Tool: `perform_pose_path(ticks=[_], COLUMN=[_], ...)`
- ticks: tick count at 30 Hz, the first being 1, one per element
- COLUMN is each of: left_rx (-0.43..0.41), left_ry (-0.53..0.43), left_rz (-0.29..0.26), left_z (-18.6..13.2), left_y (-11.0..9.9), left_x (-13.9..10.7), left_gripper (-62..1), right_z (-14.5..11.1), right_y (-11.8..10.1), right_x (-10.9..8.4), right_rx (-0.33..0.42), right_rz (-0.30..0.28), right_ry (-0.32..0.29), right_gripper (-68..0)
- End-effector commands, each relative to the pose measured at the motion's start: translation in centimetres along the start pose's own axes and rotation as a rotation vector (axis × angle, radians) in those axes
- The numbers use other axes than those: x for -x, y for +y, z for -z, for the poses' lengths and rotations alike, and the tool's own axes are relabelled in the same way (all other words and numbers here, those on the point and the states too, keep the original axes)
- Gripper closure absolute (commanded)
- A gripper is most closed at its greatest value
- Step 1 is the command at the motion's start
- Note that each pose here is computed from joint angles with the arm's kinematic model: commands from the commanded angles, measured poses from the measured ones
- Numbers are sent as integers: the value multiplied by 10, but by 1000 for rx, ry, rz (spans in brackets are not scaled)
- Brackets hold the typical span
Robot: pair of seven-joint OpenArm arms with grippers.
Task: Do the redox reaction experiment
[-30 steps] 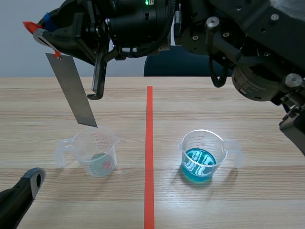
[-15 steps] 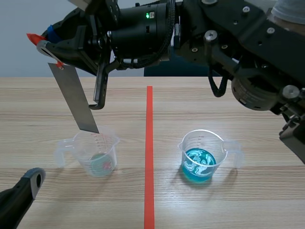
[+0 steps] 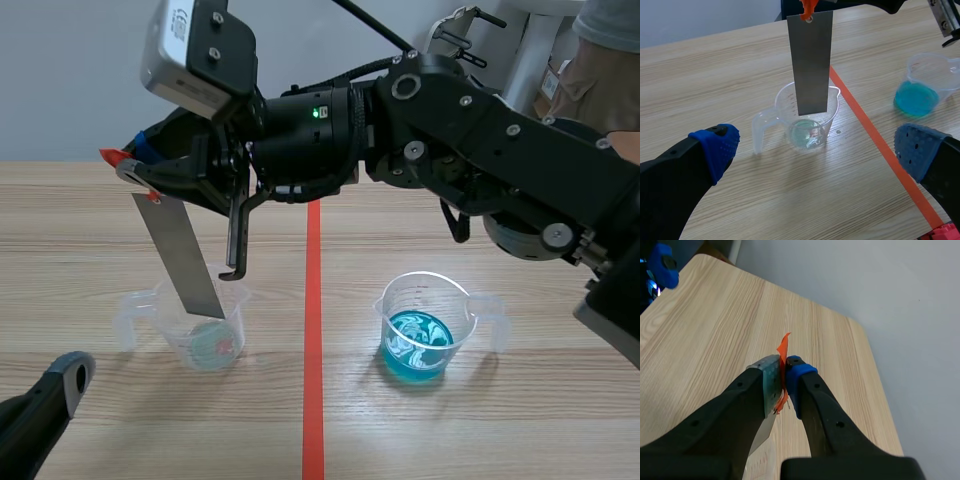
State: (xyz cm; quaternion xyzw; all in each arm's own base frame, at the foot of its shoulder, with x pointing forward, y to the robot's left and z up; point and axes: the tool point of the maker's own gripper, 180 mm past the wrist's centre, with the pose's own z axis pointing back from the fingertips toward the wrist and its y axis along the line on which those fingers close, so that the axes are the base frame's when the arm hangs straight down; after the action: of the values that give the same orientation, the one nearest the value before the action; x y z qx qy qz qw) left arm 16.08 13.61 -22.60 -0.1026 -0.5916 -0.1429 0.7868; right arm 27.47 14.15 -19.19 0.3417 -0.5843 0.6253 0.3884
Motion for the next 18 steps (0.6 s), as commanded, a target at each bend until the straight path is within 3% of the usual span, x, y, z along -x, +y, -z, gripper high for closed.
perform_pose_path(ticks=[1,14,18], left_rx=[4,4,4], left_ry=[-35,-35,-35], left_rz=[-9,-9,-9], left_z=[1,1,1], left_y=[-3,-3,-3], left_x=[-9,-9,-9], left_gripper=[-623,-623,-623], right_z=[5,7,8], right_y=[-3,21,24], right_x=[-9,21,30], right_rx=[-4,-84,-75], right_rz=[-6,-8,-69], right_ry=[-44,-55,-46], right_gripper=[-8,-8,-8])
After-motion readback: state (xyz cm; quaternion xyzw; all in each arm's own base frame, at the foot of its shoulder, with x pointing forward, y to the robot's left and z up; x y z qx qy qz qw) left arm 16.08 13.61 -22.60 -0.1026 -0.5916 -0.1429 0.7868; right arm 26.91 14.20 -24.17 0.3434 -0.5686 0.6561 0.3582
